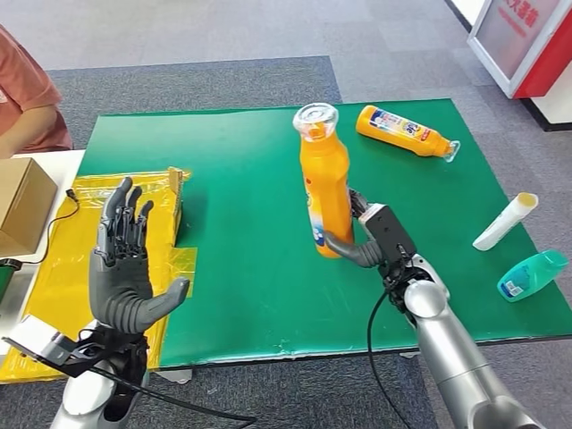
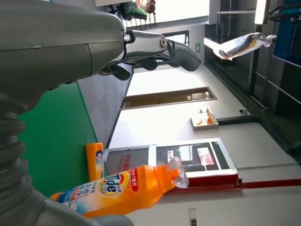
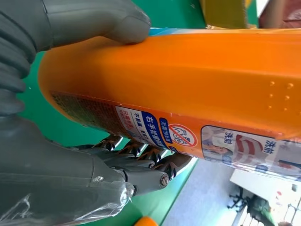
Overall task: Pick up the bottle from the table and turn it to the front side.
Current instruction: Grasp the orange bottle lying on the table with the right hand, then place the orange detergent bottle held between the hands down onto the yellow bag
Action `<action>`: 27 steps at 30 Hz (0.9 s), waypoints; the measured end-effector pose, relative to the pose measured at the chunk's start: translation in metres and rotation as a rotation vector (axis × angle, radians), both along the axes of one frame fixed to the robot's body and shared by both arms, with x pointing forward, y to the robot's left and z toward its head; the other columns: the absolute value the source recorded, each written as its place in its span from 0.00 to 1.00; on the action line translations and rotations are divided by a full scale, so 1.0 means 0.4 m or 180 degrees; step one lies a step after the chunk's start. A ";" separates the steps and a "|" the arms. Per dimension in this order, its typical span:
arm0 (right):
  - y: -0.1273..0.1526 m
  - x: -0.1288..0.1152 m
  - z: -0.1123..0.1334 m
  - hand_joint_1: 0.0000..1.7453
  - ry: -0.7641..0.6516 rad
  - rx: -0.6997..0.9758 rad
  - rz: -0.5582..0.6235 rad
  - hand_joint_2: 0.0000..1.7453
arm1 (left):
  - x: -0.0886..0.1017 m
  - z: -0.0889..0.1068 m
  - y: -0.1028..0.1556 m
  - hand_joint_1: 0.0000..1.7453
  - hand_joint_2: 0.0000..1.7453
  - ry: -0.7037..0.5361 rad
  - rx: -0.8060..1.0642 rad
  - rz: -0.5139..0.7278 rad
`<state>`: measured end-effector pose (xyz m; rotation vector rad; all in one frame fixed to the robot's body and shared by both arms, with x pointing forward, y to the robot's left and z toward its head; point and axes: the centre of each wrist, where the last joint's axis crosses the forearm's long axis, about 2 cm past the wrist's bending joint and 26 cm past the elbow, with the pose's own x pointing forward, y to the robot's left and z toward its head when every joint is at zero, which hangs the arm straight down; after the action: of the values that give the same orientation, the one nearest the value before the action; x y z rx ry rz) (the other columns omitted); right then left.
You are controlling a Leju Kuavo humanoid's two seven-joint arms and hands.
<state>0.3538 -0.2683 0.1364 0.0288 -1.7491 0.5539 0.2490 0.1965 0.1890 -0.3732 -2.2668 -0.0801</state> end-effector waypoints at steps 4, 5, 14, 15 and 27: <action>-0.006 -0.010 0.006 1.00 -0.0046 0.0087 -0.0056 1.00 | 0.000 0.000 0.001 0.00 1.00 -0.0002 0.0000 0.0003; -0.008 -0.011 0.007 1.00 -0.0053 0.0111 -0.0068 1.00 | 0.000 0.000 0.001 0.00 1.00 -0.0002 -0.0005 0.0006; 0.038 -0.074 0.024 1.00 -0.0615 0.0513 -0.0180 1.00 | 0.006 -0.003 0.009 0.00 1.00 0.0183 -0.0364 -0.0259; 0.051 -0.084 0.027 1.00 -0.0719 0.0499 -0.0211 1.00 | 0.011 0.001 0.010 0.00 1.00 0.0189 -0.0355 -0.0289; 0.189 -0.160 0.061 1.00 -0.1631 0.0355 -0.0523 1.00 | 0.066 0.017 -0.006 0.00 1.00 0.0355 -0.0172 -0.0686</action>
<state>0.2899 -0.1927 0.1608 -0.1926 -2.2550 0.3595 0.2756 0.1941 0.1959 -0.6345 -2.1157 -0.1066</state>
